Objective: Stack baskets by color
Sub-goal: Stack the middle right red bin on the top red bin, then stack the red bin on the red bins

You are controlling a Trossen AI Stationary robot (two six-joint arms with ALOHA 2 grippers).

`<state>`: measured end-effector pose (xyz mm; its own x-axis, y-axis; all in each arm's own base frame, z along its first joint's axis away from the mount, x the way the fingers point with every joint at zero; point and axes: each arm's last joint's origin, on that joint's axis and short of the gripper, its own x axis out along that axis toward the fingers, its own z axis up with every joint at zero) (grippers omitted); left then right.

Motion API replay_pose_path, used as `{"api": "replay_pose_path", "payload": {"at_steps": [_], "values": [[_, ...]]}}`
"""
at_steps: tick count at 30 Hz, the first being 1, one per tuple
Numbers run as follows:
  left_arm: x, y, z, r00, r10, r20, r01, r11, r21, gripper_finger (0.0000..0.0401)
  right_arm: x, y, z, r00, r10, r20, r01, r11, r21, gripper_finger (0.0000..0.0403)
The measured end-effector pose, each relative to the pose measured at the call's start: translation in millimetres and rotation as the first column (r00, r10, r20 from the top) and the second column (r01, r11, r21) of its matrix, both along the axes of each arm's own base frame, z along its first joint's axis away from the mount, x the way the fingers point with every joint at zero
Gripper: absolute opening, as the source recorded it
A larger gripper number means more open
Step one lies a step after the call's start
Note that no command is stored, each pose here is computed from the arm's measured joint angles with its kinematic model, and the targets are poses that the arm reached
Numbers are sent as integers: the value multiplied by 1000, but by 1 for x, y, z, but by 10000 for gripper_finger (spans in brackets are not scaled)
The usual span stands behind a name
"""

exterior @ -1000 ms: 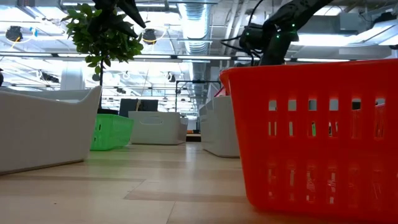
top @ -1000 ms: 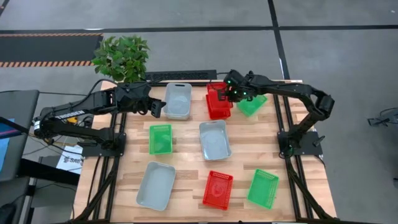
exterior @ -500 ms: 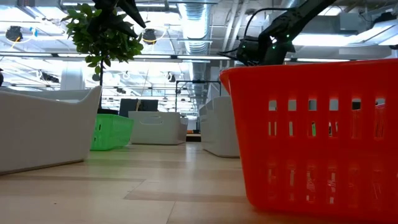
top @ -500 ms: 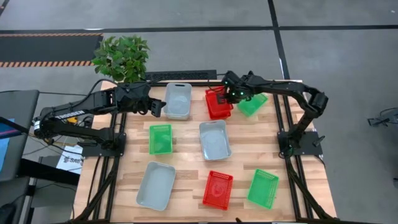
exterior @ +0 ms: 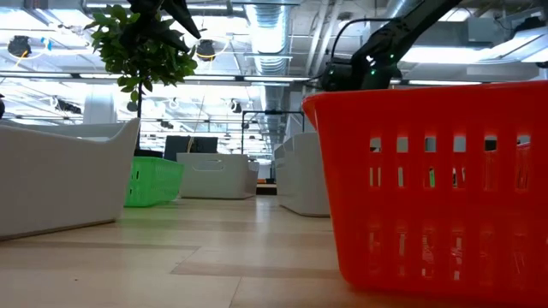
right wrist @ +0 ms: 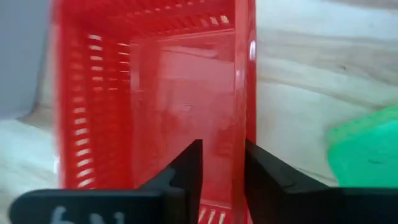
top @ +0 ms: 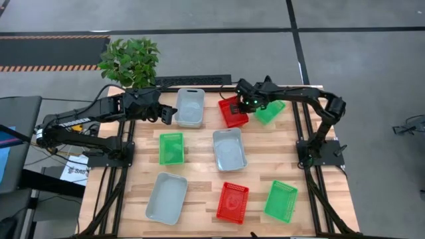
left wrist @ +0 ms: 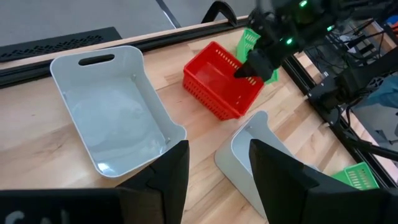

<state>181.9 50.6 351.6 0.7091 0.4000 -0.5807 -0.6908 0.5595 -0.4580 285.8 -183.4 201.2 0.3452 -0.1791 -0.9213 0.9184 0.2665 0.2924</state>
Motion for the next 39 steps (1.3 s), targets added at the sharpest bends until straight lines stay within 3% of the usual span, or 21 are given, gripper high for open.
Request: {"api": "replay_pose_path", "payload": {"at_steps": [7, 12, 22, 30, 35, 39], "values": [[0, 0, 0, 1000, -3, -2, 3, 1000, 4, 155, -12, -4, 25, 998, -20, 63, 23, 998, -56, 187], [0, 0, 0, 1000, -3, -3, 3, 1000, 5, 155, -17, -7, 26, 998, -37, 54, 39, 998, -53, 211], [0, 0, -1, 1000, -15, -8, 15, 1000, -6, 155, -18, 42, 23, 975, 98, -200, -99, 995, 8, 195], [0, -1, -1, 999, -38, -10, 38, 999, -9, 155, -25, 123, 43, 931, 184, -314, -162, 982, 95, 194], [0, -2, -1, 998, -66, -6, 66, 998, -24, 155, -36, 199, 71, 980, 113, -166, -95, 989, 111, 196], [1, -2, -1, 995, -95, -6, 95, 995, -23, 155, -36, 259, 76, 1000, 15, -10, -14, 988, 151, 195]]}}
